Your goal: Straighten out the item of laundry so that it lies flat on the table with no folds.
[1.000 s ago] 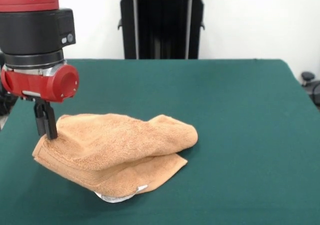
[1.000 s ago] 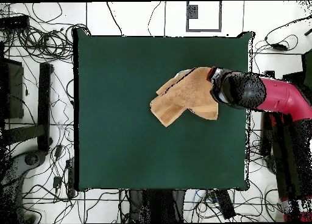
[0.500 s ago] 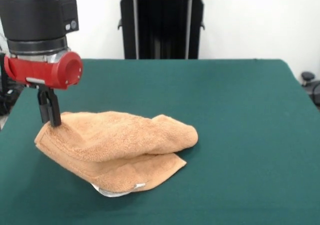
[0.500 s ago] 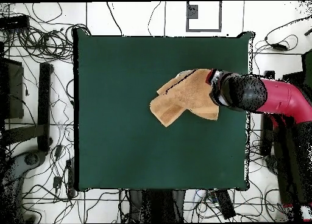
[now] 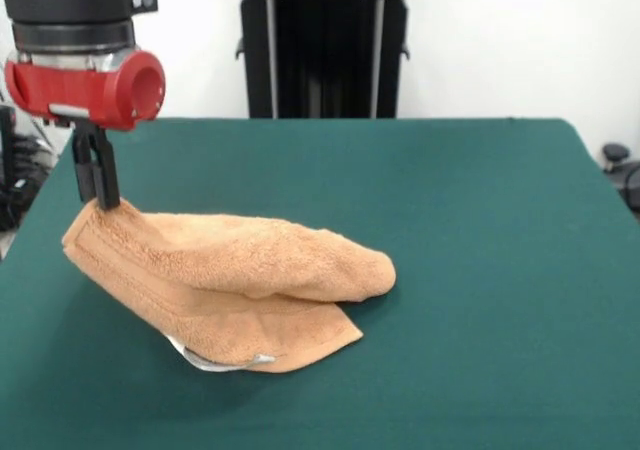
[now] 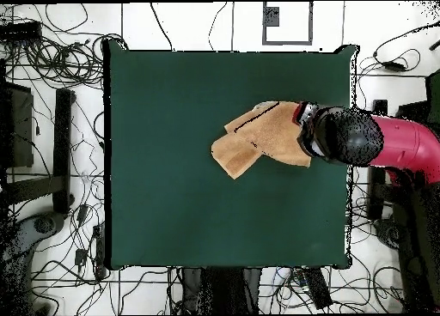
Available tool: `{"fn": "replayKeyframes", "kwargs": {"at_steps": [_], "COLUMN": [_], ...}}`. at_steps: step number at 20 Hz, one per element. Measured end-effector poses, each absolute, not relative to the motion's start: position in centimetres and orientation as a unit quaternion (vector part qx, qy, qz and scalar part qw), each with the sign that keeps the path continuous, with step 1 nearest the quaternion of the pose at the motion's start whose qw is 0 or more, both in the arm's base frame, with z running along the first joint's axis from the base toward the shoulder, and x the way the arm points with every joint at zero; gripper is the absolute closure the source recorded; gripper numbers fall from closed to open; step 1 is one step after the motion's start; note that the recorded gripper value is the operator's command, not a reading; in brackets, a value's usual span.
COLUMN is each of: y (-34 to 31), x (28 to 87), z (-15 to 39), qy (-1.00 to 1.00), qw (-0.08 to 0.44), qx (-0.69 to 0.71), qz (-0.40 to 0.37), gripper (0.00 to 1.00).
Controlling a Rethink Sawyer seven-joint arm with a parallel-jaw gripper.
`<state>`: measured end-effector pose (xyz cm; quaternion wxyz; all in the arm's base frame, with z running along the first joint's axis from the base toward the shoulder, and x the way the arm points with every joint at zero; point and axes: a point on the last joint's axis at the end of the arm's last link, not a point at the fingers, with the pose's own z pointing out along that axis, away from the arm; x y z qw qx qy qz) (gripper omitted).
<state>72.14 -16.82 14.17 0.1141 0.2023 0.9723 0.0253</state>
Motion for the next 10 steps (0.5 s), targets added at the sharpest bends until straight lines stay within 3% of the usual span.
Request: {"fn": "replayKeyframes", "kwargs": {"at_steps": [10], "y": [-17.6], "x": [70.8], "z": [15.1], "qy": [0.972], "qw": [0.115], "qx": [0.201], "qz": [0.042], "gripper": [1.00]}}
